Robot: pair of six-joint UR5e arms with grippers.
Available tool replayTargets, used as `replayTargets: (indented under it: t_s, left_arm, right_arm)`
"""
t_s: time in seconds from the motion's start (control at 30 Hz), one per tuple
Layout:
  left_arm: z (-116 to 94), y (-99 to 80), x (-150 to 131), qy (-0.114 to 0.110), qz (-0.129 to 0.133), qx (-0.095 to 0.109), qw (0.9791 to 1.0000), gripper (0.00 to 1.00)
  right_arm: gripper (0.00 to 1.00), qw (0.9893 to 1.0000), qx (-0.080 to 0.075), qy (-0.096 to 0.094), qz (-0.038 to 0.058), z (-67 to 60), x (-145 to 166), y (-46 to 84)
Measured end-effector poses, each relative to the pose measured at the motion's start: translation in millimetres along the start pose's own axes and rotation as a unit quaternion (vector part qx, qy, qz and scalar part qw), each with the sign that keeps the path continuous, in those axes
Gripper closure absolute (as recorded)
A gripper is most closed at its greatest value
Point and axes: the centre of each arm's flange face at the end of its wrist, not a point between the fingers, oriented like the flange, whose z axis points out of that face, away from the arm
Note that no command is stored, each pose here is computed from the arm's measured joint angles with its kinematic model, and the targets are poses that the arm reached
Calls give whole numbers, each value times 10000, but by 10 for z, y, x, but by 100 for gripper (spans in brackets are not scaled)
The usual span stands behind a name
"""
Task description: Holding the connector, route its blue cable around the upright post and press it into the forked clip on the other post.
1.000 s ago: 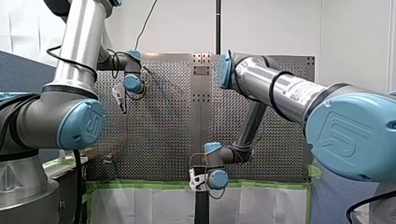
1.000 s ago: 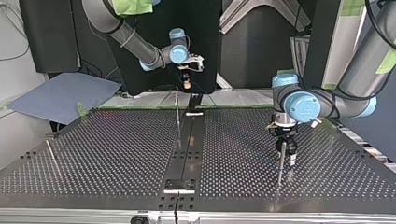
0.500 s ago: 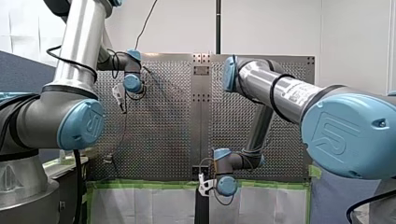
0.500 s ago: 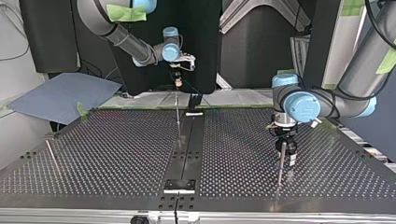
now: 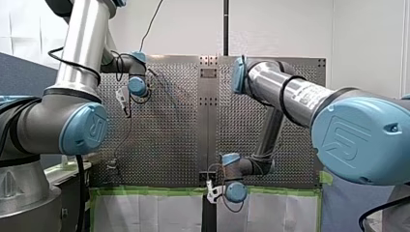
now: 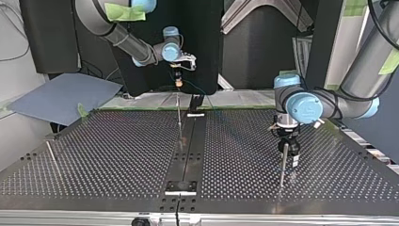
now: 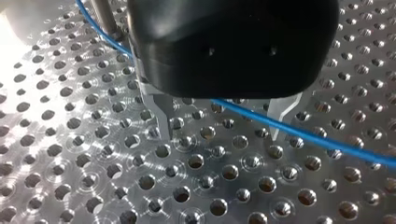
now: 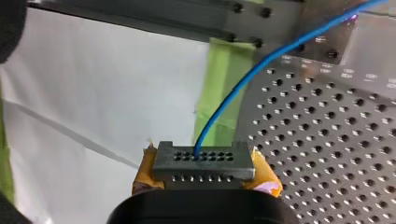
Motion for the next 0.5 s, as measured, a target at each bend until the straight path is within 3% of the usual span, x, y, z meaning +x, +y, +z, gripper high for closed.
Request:
replayTargets:
  t_s: [0.23, 0.5]
  left_arm:
    - [-2, 7, 0, 0, 2, -33, 10000, 0]
    - [2, 28, -5, 4, 5, -61, 10000, 0]
  right_arm:
    - [100, 9994, -167, 260, 123, -90, 249, 155]
    - [100, 9989, -271, 390, 62, -324, 467, 184]
